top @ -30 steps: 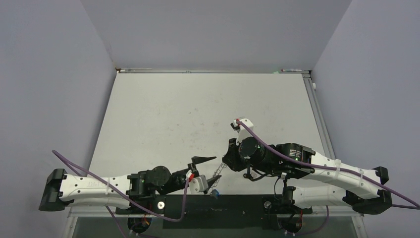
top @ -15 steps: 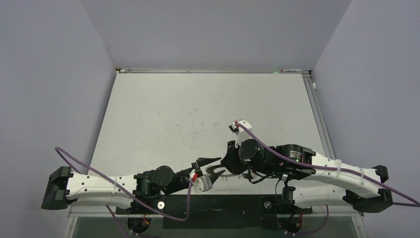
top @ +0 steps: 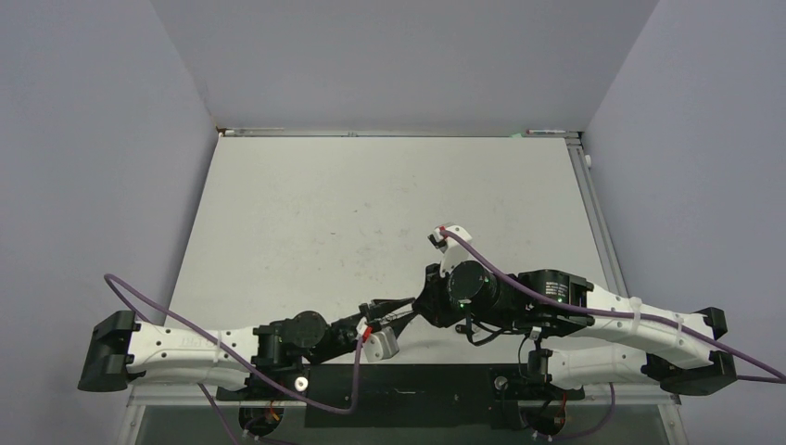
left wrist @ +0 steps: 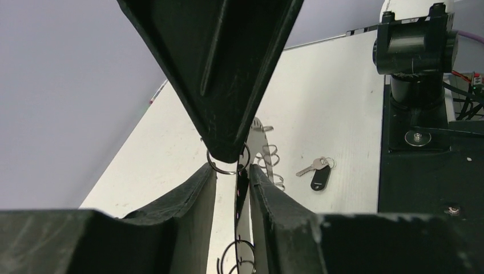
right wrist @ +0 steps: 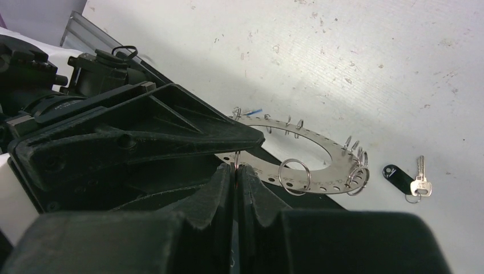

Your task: Put the keys on the keyring

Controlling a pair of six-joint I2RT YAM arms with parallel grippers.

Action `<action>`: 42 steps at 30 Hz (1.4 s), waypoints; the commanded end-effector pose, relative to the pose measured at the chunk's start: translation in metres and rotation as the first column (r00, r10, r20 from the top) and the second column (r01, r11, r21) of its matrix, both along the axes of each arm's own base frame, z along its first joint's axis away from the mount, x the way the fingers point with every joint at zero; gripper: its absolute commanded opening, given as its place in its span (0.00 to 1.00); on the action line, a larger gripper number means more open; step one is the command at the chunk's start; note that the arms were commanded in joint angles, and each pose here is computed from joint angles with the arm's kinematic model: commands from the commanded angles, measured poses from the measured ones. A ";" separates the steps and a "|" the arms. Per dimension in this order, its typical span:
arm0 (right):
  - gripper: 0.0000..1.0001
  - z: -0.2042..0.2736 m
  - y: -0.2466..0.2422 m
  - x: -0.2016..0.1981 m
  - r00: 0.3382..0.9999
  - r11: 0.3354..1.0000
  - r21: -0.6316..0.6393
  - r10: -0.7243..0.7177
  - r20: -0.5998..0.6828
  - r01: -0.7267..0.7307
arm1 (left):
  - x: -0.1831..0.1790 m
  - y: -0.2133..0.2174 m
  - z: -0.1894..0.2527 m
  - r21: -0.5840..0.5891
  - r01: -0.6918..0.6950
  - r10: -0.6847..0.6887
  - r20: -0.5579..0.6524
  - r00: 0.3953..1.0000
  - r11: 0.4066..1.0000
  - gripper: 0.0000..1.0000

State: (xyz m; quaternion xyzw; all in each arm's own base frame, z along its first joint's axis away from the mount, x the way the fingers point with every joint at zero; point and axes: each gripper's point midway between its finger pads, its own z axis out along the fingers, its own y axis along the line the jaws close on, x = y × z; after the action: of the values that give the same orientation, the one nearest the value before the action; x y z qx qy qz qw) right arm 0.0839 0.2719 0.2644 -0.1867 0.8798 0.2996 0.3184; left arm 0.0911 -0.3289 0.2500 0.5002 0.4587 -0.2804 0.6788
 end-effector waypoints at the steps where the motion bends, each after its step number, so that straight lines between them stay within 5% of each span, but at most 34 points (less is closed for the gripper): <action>1: 0.05 0.024 0.009 0.001 1.000 0.998 0.067 -0.007 0.016 0.006 | -0.002 0.000 0.012 -0.054 0.008 -0.007 0.015 1.000 0.999 0.24; 15: 0.05 0.019 0.016 0.000 1.000 0.999 0.051 -0.003 0.007 0.003 | -0.006 0.001 0.019 -0.086 0.031 -0.029 0.024 0.999 0.996 0.24; 24: 0.05 0.015 0.018 -0.001 1.000 0.999 0.040 -0.003 0.005 0.003 | -0.005 0.002 0.019 -0.094 0.028 -0.026 0.015 1.000 0.995 0.40; 35: 0.05 0.016 0.019 -0.002 1.000 0.999 0.043 -0.001 0.006 0.001 | -0.006 0.002 0.013 -0.068 0.032 -0.031 0.017 0.999 0.997 0.05; 42: 0.10 0.023 0.019 -0.001 1.000 0.998 0.063 -0.002 0.017 0.001 | -0.009 0.003 0.015 -0.077 0.047 -0.047 -0.001 0.999 0.996 0.00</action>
State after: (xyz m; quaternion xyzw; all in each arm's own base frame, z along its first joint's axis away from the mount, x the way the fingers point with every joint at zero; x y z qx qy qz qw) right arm 0.0800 0.2803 0.2553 -0.1931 0.8883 0.2819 0.3069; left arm 0.0884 -0.3264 0.2466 0.5010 0.4506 -0.2865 0.6811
